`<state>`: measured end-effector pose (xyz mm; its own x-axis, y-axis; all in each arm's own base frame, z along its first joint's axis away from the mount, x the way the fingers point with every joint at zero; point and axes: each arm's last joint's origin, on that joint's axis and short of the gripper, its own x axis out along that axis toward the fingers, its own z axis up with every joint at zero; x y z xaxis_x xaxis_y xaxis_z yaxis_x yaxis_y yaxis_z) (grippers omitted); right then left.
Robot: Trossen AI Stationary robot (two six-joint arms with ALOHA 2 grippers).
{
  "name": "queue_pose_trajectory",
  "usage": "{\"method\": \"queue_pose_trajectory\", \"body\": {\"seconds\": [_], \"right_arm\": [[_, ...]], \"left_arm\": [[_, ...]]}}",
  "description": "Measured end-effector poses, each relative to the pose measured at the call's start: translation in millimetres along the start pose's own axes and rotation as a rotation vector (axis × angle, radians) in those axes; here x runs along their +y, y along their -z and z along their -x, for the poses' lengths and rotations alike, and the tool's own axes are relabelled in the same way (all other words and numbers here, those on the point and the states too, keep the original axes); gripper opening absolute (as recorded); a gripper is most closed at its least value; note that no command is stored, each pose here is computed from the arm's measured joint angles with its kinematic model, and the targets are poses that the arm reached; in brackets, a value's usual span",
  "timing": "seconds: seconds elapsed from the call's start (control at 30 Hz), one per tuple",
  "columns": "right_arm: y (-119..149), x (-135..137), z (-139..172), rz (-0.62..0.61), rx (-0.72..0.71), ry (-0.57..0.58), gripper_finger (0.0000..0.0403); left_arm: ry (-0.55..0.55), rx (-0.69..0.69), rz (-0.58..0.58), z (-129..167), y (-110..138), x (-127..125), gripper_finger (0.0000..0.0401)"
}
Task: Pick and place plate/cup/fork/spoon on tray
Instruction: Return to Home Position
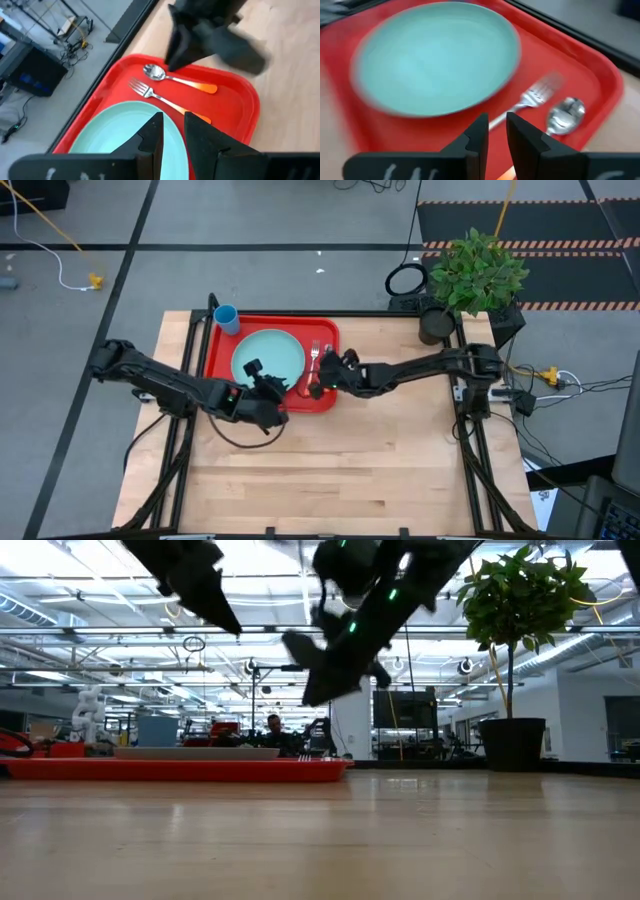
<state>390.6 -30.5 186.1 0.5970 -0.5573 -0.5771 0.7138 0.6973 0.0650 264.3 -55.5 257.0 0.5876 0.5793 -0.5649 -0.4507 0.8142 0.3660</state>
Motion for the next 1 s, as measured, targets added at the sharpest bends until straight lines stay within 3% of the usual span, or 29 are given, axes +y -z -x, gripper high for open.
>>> {"method": "queue_pose_trajectory", "body": {"seconds": [0.2,0.5,0.7,1.0], "right_arm": [[-6,8,54,0.191,-0.041,-0.191,0.0051],[23,-13,129,0.36,-0.205,-0.374,0.0031],[60,-48,148,0.419,-0.265,-0.43,0.0026],[100,-92,158,0.365,-0.354,-0.559,0.0015]], "left_arm": [[0.01,0.004,-0.04,19,3,13,0.0081],[-0.002,0.044,-0.089,23,8,22,0.0081],[-0.003,0.044,-0.06,23,8,22,0.0081],[0.016,0.11,-0.009,22,17,22,0.0077]]}}
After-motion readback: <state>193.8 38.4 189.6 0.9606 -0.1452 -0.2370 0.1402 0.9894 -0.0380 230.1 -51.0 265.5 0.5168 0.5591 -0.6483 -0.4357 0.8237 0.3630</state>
